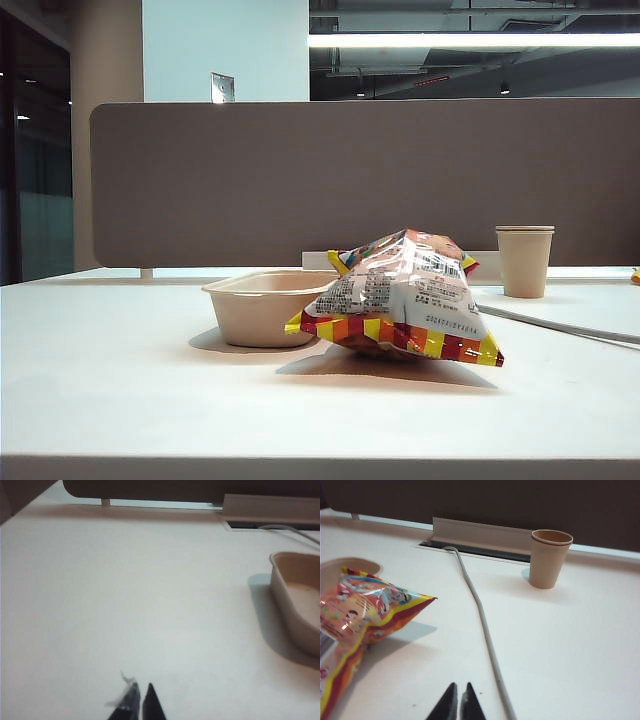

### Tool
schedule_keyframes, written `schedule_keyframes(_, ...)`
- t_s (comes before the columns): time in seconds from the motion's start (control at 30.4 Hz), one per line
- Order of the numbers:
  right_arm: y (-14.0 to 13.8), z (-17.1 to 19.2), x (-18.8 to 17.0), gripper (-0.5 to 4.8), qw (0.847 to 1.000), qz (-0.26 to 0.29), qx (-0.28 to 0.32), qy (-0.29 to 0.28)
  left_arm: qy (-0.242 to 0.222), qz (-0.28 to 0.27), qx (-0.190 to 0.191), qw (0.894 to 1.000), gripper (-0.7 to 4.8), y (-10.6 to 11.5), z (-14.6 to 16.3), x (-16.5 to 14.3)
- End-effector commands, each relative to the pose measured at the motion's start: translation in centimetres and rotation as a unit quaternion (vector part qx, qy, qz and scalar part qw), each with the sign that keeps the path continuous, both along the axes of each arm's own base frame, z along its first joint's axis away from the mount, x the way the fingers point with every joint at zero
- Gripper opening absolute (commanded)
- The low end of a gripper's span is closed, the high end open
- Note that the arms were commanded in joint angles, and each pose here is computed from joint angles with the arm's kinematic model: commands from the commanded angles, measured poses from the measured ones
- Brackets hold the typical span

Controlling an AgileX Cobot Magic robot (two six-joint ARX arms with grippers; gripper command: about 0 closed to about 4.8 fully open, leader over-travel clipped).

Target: Pick up a bag of chips and put them in the box.

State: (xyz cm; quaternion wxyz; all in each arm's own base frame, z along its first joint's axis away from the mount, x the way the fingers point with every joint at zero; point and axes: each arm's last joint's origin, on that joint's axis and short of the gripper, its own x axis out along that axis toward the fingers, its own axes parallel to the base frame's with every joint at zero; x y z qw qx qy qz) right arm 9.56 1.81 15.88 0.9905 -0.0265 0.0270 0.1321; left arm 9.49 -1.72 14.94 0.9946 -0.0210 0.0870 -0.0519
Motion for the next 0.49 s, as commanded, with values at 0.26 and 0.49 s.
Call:
schedule_keyframes(0.26, 0.0, 0.1, 0.0, 0.26, 0.985, -0.003, 0.168, 0.037, 0.000, -0.109, -0.196, 0.974, 0.22, -0.8, 1.0, -0.1)
schedule_keyframes(0.49, 0.4, 0.6, -0.1, 0.26, 0.966, 0.061, 0.244, 0.053, -0.038, -0.160, -0.212, 0.963, 0.27, -0.9, 3.8, -0.7)
